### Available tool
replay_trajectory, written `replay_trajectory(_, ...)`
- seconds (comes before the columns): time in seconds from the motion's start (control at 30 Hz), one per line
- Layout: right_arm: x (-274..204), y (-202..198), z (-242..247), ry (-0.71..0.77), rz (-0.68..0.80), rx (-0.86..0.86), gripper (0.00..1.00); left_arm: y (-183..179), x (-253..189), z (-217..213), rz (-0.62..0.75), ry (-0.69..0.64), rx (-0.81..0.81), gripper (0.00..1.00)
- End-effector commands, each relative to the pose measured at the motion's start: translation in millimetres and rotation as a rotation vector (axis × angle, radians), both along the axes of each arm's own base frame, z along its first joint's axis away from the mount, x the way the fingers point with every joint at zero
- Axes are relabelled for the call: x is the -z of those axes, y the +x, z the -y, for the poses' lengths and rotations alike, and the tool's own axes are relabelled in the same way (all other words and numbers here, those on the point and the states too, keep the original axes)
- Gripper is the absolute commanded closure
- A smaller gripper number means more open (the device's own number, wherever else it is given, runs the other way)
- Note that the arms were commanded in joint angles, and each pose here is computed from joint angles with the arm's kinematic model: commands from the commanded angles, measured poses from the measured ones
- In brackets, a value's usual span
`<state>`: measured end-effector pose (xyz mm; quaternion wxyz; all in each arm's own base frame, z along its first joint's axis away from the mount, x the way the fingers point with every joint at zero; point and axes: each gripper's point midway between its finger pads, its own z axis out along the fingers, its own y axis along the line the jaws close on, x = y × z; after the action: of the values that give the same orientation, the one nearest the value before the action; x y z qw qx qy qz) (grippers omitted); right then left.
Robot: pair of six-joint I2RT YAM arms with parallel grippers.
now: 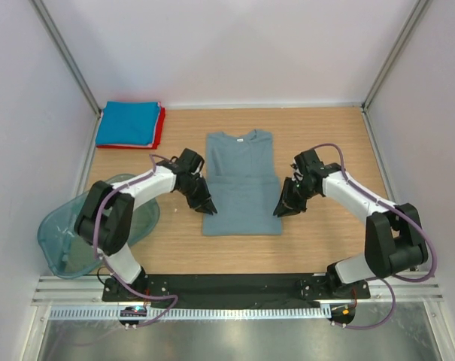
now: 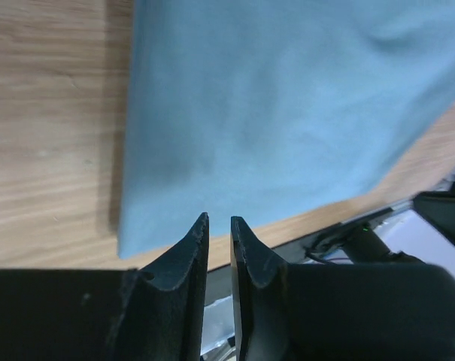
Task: Fold and stack the t-shirts
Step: Fold the tshirt
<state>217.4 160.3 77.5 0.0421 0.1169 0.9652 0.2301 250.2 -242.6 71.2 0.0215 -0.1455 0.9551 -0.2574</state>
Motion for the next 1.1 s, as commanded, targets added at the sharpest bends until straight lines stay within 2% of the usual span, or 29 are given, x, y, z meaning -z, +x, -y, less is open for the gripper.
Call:
replay_trajectory(0.0, 8, 24, -14, 0.057, 0.054, 0.025, 0.76, -8, 27, -3, -0.036, 0.019, 0.056, 0.82)
replay_trajectory(0.27, 45, 18, 0, -0.04, -0.002, 0.073, 0.76, -24, 53, -19, -0.135, 0.107, 0.08, 0.83)
replay_trajectory(0.33, 48, 15, 2, -0.049, -0.02, 0.071, 0.76, -23, 45, -21, -0.149, 0.11, 0.065, 0.83)
replay_trajectory(0.4, 42, 17, 1, -0.047, -0.014, 0.063, 0.76, -11, 27, -19, -0.1, 0.084, 0.039, 0.82)
replay_trajectory(0.57, 4, 31, -5, -0.019, 0.052, 0.057, 0.76, 72, -29, -22, 0.129, 0.04, -0.067, 0.8)
replay_trajectory(0.67, -14, 37, -11, 0.014, 0.073, 0.043, 0.75, 123, -46, -29, 0.229, 0.021, -0.146, 0.77)
replay_trajectory(0.73, -22, 43, -12, 0.012, 0.094, 0.026, 0.75, 148, -36, -34, 0.232, 0.024, -0.187, 0.76)
replay_trajectory(0.8, -27, 47, -11, 0.005, 0.101, 0.02, 0.75, 175, -45, -28, 0.27, -0.003, -0.209, 0.77)
replay_trajectory(0.87, -30, 49, -14, 0.019, 0.108, 0.012, 0.75, 197, -36, -20, 0.269, -0.023, -0.206, 0.8)
replay_trajectory(0.93, -34, 55, -16, 0.027, 0.119, 0.009, 0.75, 208, -29, -13, 0.262, -0.042, -0.198, 0.85)
replay_trajectory(1.07, -36, 65, -22, 0.043, 0.125, -0.002, 0.75, 226, -15, 1, 0.242, -0.089, -0.187, 0.88)
